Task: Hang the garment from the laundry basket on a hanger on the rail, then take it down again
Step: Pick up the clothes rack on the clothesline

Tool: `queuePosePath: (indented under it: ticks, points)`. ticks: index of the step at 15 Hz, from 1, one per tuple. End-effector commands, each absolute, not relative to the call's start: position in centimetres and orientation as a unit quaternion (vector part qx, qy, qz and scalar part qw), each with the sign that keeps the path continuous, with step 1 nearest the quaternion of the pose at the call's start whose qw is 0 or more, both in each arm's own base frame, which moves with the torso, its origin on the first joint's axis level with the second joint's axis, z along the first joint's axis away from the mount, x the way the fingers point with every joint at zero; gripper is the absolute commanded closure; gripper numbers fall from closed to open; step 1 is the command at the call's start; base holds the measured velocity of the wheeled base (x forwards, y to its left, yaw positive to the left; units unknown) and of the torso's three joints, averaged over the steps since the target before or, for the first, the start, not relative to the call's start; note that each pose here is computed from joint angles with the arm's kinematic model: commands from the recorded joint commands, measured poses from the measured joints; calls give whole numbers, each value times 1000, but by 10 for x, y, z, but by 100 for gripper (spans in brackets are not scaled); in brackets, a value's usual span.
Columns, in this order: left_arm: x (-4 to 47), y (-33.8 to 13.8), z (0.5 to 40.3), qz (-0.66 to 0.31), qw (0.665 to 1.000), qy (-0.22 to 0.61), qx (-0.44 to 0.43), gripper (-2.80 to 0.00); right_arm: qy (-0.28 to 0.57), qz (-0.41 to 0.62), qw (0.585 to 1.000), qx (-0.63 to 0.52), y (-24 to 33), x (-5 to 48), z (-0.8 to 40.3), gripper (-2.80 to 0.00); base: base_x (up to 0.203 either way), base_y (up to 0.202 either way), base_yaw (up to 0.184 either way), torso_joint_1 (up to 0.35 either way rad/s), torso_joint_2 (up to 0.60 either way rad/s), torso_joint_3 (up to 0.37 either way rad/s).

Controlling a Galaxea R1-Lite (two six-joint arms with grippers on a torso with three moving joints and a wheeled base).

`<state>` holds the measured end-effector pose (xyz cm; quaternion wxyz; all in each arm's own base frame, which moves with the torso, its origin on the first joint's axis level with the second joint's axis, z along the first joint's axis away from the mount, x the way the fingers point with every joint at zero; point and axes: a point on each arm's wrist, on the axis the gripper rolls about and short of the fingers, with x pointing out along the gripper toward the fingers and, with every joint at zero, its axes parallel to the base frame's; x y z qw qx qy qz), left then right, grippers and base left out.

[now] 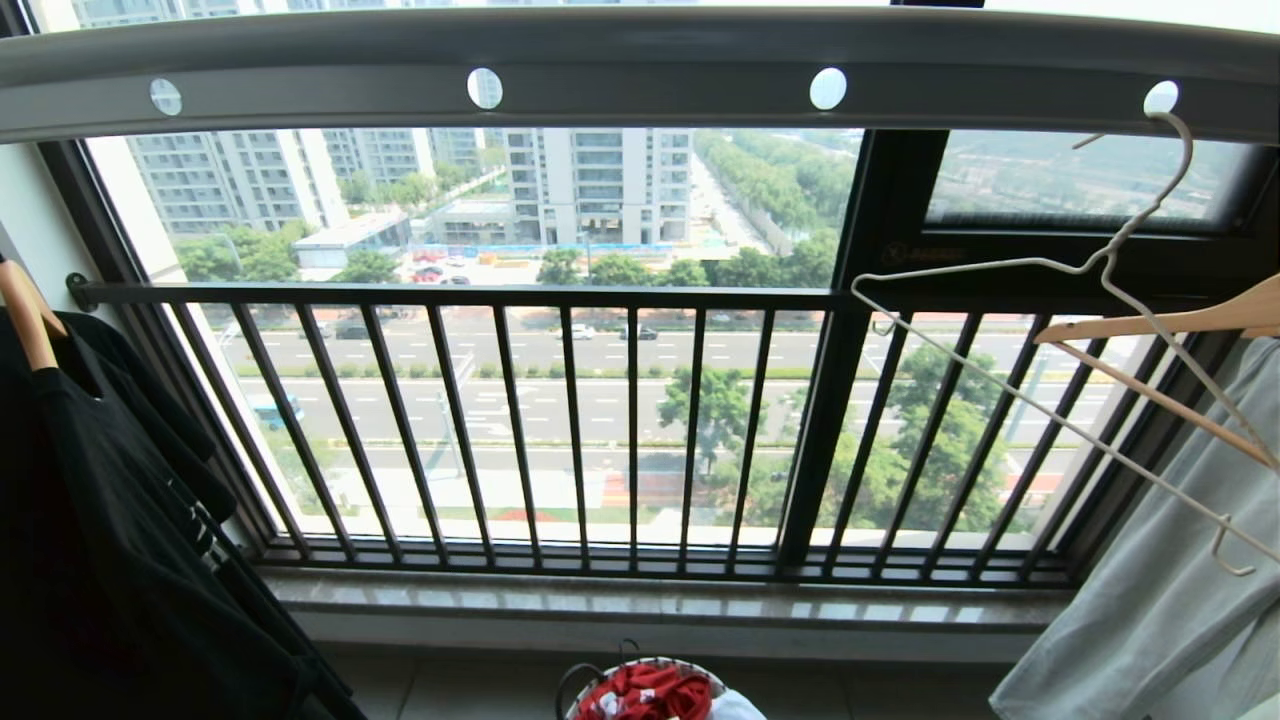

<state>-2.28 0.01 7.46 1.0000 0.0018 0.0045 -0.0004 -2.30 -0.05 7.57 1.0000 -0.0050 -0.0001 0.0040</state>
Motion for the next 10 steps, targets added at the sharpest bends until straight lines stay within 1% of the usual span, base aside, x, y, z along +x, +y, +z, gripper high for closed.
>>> queuePosePath:
  ticks: [1,10]
  points:
    - [-23,0,75,0,1000,5,2,0,0,4,1000,-5,-1,-23,76,0,0,0,0,0,0,0]
    - [-23,0,75,0,1000,4,2,0,3,11,1000,-8,0,-23,76,0,0,0,0,0,0,0]
